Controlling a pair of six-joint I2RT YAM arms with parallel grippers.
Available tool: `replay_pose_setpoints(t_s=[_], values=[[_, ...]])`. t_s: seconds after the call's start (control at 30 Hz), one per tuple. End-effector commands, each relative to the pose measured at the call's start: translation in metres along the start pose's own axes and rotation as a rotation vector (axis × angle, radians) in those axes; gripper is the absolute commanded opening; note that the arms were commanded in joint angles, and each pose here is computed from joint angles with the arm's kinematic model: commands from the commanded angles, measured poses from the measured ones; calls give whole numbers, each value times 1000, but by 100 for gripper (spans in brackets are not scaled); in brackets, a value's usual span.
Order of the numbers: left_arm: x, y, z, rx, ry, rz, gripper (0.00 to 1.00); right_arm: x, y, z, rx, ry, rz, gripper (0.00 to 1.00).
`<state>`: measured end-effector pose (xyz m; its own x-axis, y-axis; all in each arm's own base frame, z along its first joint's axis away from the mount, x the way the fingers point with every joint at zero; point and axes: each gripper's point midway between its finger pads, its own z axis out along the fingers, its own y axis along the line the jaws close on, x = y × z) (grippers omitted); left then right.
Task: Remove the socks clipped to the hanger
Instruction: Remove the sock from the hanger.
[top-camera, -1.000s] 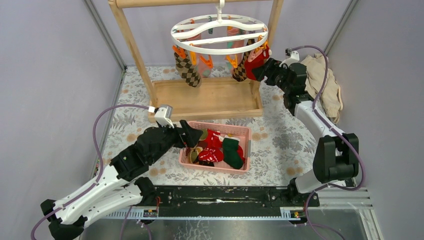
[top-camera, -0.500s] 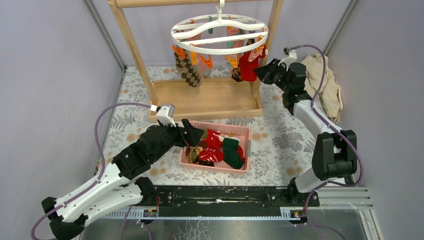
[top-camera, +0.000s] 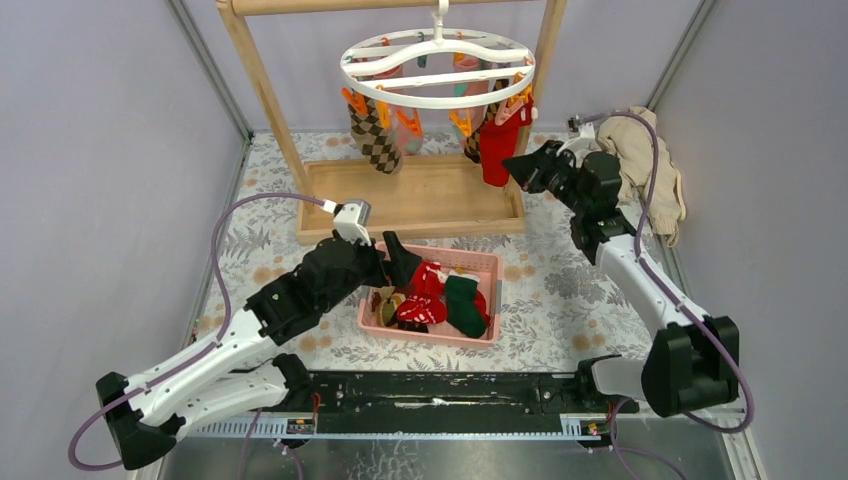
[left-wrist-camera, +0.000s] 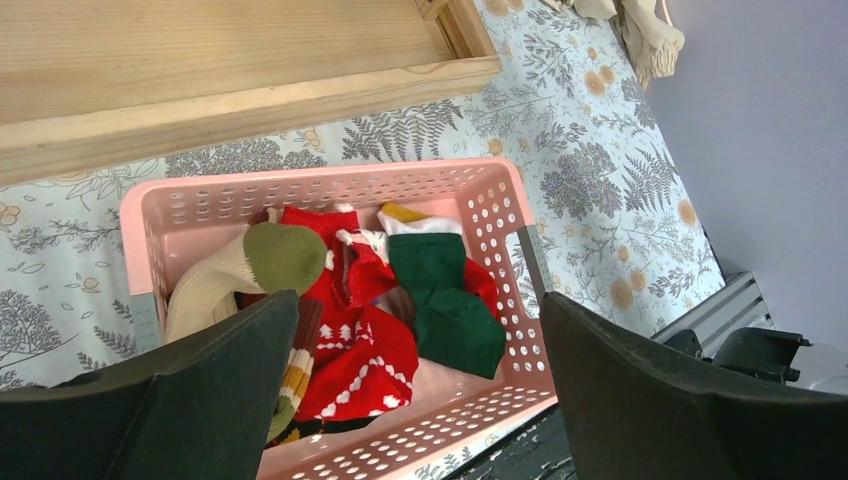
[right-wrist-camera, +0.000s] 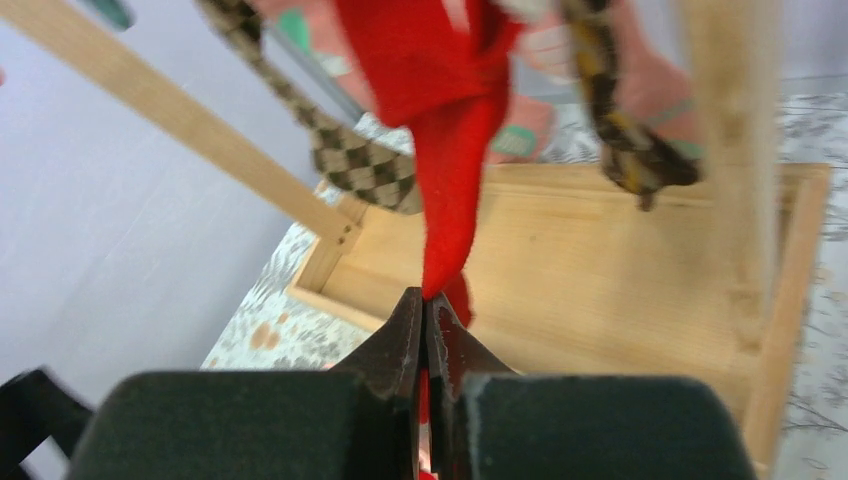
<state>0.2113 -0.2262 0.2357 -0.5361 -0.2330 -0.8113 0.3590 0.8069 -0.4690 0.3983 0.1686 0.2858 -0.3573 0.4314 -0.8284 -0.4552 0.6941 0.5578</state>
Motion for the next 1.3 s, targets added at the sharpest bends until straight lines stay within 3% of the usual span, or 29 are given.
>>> replay_pose_setpoints(t_s=[0.0,0.57,1.27], values=[[-25,-25,3,84,-68,1,99,6,49,-12,-75,15,-91,0],[-26,-18,-7,79,-97,-15,99,71,161,-36,-235,172,-225,0],[-34,27,-57,-65,-183,-67,99,134,343,14,-524,326,-379,0]])
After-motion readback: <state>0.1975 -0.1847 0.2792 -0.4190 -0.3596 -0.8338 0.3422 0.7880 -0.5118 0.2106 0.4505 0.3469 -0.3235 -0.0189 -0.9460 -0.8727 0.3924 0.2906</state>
